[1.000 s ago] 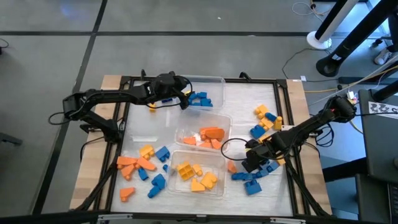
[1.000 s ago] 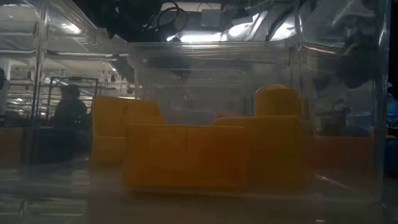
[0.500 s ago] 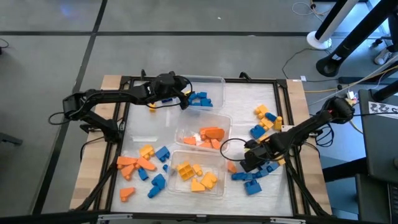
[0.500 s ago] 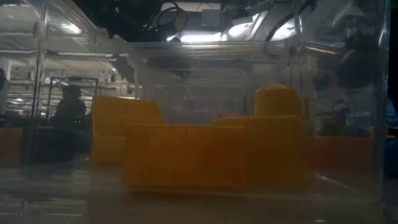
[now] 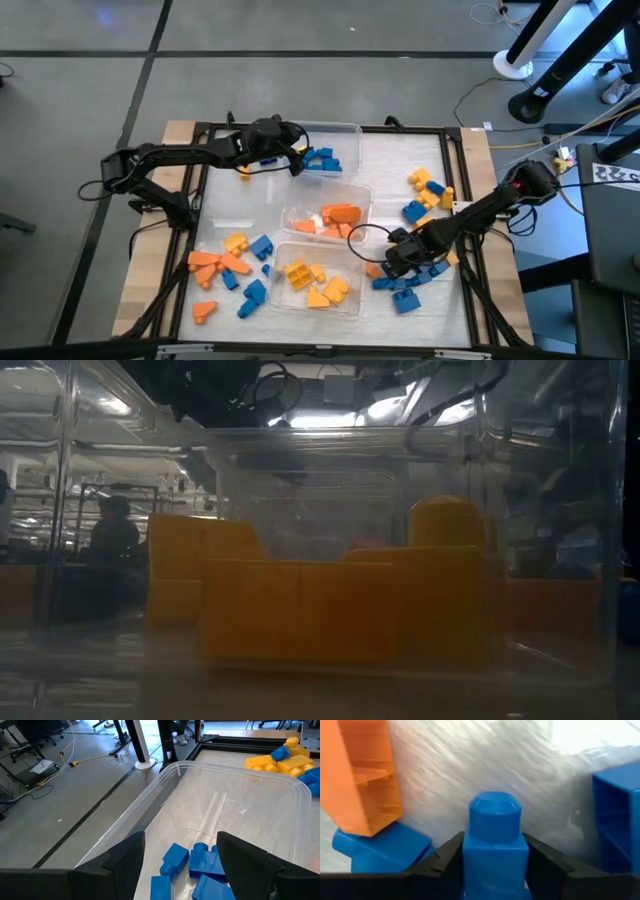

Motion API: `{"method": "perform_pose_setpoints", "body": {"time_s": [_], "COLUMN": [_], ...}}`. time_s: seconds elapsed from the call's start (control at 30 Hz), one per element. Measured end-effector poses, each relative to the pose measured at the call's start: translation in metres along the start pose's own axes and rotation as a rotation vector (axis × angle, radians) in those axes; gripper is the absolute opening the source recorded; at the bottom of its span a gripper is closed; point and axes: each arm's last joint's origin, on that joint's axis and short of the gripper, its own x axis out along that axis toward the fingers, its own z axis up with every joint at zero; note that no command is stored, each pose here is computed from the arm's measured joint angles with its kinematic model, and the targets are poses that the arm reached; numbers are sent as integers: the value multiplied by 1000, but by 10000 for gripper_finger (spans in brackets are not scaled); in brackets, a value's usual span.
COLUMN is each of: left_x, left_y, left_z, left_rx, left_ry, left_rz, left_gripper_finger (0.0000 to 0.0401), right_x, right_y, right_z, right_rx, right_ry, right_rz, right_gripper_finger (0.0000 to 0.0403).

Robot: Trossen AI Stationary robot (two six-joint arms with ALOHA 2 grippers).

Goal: Sort blocks
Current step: Put the blue game piece into the top transparent bin

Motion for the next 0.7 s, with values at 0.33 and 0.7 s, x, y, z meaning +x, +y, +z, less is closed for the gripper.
{"method": "perform_pose_setpoints", "body": {"time_s": [0.33, 0.7], "left_x": [0, -33], "left_y": [0, 10], "left_z": [0, 21], "left_rx": [1, 39], "left_ry": [-1, -112], "left_rz": [0, 21], "left_gripper_finger": [237, 237], "right_x": [-12, -64], "right_y": [-1, -5], "right_z": [-1, -2], "right_rx": [-34, -53], "right_ry": [-29, -257], "right_rz": [59, 278], "right_gripper_finger": [133, 147]}}
